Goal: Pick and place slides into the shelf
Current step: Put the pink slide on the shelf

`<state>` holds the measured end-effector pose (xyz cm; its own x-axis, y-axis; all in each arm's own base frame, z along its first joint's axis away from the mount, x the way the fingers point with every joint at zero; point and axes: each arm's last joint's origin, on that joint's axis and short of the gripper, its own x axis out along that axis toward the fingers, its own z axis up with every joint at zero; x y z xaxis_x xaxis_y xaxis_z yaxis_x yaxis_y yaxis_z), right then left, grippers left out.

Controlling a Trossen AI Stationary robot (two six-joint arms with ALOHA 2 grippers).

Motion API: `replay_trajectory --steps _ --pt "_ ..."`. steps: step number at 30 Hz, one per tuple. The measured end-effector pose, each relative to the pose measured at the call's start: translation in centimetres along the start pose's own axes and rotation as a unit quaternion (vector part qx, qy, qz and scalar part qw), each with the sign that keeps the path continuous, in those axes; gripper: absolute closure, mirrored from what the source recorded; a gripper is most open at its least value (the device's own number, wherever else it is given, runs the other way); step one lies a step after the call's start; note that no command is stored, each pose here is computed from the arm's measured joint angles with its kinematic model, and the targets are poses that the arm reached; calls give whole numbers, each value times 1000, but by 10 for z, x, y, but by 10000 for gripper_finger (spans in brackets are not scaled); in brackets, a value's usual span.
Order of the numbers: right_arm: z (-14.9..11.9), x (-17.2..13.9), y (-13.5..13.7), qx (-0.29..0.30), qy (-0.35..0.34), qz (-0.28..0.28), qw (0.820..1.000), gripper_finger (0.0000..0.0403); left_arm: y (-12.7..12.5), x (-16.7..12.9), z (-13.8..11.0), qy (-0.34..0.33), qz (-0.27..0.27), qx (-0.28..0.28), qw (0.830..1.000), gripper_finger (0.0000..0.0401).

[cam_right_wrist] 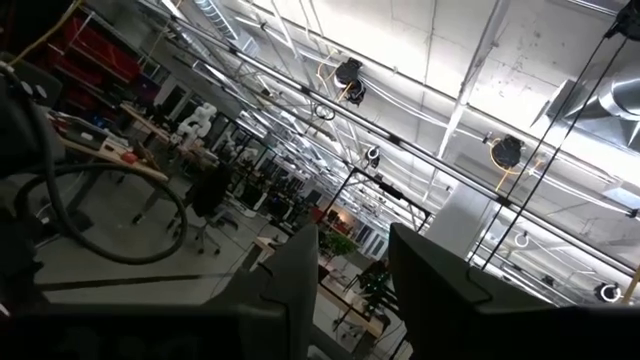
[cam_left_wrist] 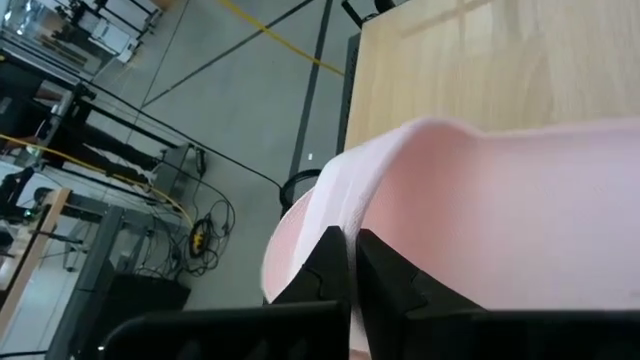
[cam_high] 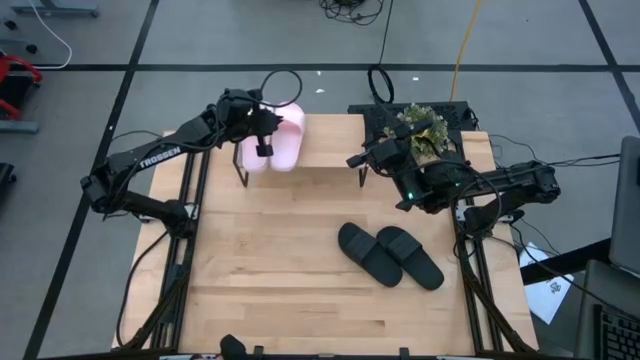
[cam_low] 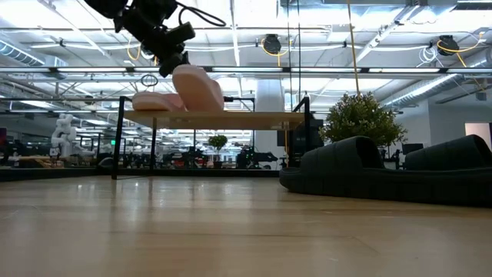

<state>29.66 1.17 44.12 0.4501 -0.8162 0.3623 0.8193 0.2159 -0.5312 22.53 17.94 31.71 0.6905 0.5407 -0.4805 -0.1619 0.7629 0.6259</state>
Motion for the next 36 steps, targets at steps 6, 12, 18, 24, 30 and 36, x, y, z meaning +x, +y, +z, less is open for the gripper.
replay_trajectory --steps 6,12,18,24,30,36 --pt "0 0 0 -2 0 1 1000 287 0 0 0 -2 -5 -4 1000 401" --pt "0 0 1 -6 1 4 1000 287 -1 3 -1 2 -9 -8 1000 401" --pt "0 0 1 -6 1 4 1000 287 -2 5 -3 14 -6 -7 1000 401" --pt "0 0 1 -6 1 4 1000 287 -1 6 -8 18 -3 -16 1000 401" --pt "0 0 1 -6 1 5 1000 287 -15 14 -22 30 -18 -18 999 401" --pt "0 0 1 -6 1 5 1000 287 -16 15 -23 23 -10 -18 1000 400"
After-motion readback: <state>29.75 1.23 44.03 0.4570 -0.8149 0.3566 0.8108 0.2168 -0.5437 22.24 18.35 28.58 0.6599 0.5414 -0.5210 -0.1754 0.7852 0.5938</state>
